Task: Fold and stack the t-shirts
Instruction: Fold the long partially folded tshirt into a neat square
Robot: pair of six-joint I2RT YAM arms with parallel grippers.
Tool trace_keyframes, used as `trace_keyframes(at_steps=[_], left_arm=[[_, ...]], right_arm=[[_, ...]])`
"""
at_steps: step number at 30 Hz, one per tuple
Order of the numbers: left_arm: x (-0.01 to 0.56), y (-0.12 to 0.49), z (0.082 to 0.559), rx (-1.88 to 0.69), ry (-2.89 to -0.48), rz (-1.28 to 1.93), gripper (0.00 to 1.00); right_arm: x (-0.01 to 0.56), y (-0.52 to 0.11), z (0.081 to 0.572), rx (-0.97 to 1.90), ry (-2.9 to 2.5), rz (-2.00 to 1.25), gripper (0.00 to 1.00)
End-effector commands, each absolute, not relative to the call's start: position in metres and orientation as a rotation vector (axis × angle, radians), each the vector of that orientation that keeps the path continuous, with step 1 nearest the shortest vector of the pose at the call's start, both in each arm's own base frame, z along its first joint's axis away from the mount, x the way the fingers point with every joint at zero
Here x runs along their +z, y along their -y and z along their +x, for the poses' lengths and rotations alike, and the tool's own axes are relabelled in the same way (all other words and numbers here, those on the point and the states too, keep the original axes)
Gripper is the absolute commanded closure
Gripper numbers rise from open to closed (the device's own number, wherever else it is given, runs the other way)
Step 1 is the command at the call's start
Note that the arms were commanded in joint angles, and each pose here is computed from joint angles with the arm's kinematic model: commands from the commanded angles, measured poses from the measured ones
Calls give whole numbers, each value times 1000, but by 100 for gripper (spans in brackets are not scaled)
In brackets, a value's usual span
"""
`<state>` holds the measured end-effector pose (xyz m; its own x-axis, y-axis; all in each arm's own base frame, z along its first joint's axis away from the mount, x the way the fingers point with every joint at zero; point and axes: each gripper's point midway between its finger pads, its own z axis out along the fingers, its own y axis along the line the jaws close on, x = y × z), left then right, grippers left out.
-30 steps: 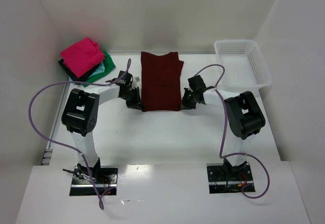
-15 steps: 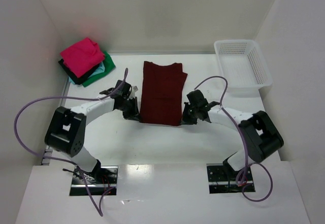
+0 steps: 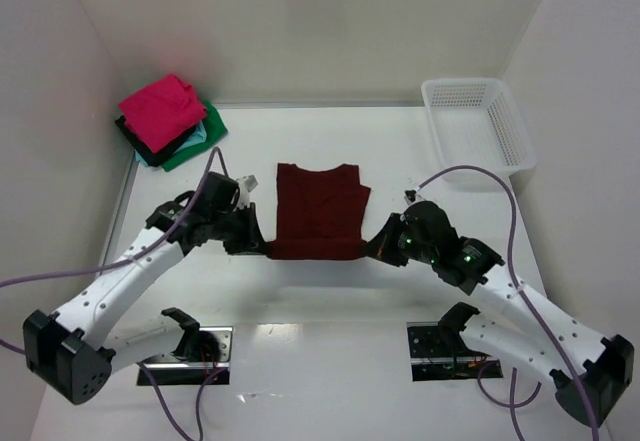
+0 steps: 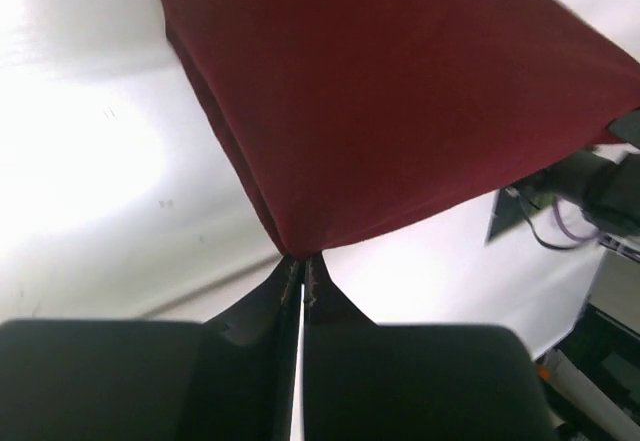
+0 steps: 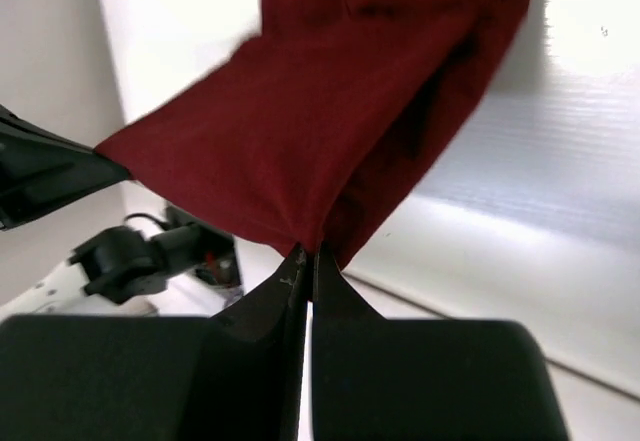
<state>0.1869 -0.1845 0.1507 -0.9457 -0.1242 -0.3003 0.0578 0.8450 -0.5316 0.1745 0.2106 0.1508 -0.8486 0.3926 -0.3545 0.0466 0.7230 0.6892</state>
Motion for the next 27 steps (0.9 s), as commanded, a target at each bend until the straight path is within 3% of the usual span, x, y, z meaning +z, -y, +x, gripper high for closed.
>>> trace_keyframes(at_steps=[1, 7, 22, 27], left_arm=[[190, 175, 175, -787, -2654, -102, 100], [206, 178, 203, -726, -2597, -96, 100], [221, 185, 345, -655, -2491, -13, 100], [199, 178, 380, -662, -2524, -32, 100]], right_arm=[[171, -200, 172, 933, -2420, 427, 100], [207, -215, 205, 922, -2307, 332, 100], [217, -185, 351, 690, -2165, 344, 100], [208, -187, 385, 675, -2156, 323, 100]])
